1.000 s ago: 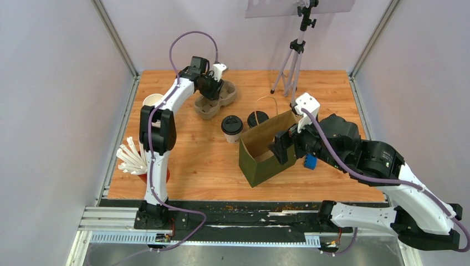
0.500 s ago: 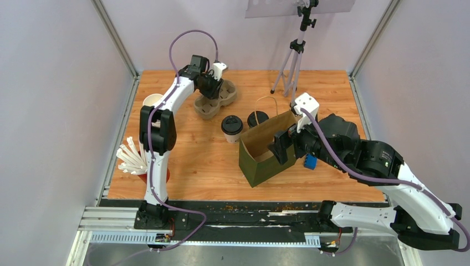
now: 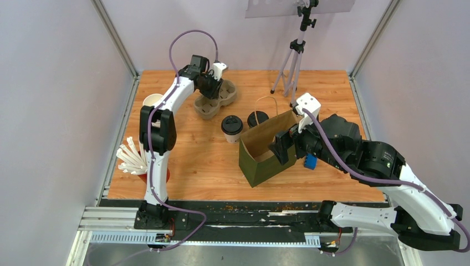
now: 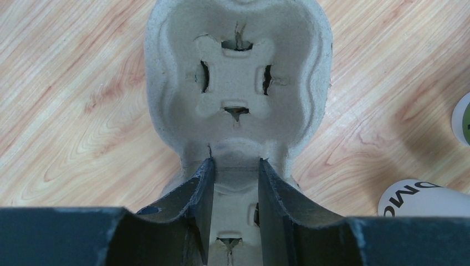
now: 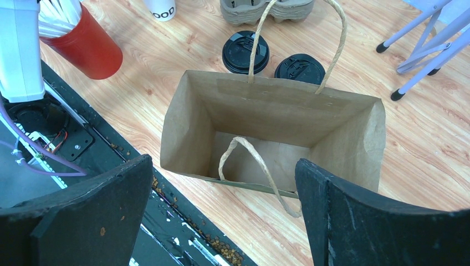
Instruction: Pack the takeout coffee
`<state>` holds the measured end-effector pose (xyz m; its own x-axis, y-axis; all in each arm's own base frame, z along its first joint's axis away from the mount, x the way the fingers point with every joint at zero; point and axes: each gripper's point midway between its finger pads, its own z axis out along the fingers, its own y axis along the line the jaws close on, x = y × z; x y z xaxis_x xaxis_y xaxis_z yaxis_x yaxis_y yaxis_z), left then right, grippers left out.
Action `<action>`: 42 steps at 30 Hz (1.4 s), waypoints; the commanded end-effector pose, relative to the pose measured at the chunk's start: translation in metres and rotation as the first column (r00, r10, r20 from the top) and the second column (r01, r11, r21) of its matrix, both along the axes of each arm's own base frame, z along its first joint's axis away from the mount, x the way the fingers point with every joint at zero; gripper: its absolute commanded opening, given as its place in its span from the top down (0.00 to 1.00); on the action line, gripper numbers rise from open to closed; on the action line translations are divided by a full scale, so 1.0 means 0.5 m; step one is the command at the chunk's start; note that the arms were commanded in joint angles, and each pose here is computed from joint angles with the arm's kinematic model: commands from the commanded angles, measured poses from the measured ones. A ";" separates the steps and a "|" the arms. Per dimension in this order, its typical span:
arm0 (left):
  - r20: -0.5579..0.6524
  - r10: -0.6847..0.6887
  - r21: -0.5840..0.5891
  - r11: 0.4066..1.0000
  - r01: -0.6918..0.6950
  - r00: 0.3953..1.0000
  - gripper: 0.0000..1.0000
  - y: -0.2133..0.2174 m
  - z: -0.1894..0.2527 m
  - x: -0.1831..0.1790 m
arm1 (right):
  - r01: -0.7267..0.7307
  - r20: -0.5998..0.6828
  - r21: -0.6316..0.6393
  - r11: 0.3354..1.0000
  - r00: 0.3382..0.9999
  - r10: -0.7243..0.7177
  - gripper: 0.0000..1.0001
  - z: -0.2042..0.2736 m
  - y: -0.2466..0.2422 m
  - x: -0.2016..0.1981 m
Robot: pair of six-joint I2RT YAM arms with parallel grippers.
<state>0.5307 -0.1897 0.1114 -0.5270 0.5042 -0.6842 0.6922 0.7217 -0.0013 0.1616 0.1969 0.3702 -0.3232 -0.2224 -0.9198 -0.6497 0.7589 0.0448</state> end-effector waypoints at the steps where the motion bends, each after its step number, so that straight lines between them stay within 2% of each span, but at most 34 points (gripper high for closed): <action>1: 0.094 0.003 -0.018 1.000 -0.001 0.996 0.62 0.001 0.078 0.020 | 0.007 0.023 0.030 1.000 1.000 -0.008 0.00 0.022 -0.006 0.000; 13: 0.124 0.032 -0.018 0.999 -0.030 0.992 0.65 0.009 0.125 0.020 | 0.008 0.017 0.040 0.999 1.000 -0.008 0.00 0.021 -0.008 -0.004; 27: 0.122 0.110 -0.109 0.989 -0.097 0.986 0.65 0.007 0.221 -0.016 | 0.007 0.002 0.071 0.997 1.000 -0.007 0.00 0.019 -0.001 -0.007; 34: 0.063 0.115 -0.200 0.975 -0.100 0.991 0.66 -0.013 0.278 -0.078 | 0.122 -0.044 0.111 0.986 0.992 -0.118 0.00 0.015 -0.014 0.009; 42: 0.035 0.095 -0.302 0.950 -0.080 0.995 0.66 -0.045 0.383 -0.178 | 0.335 -0.119 0.175 0.926 0.941 -0.318 0.01 0.006 -0.034 0.043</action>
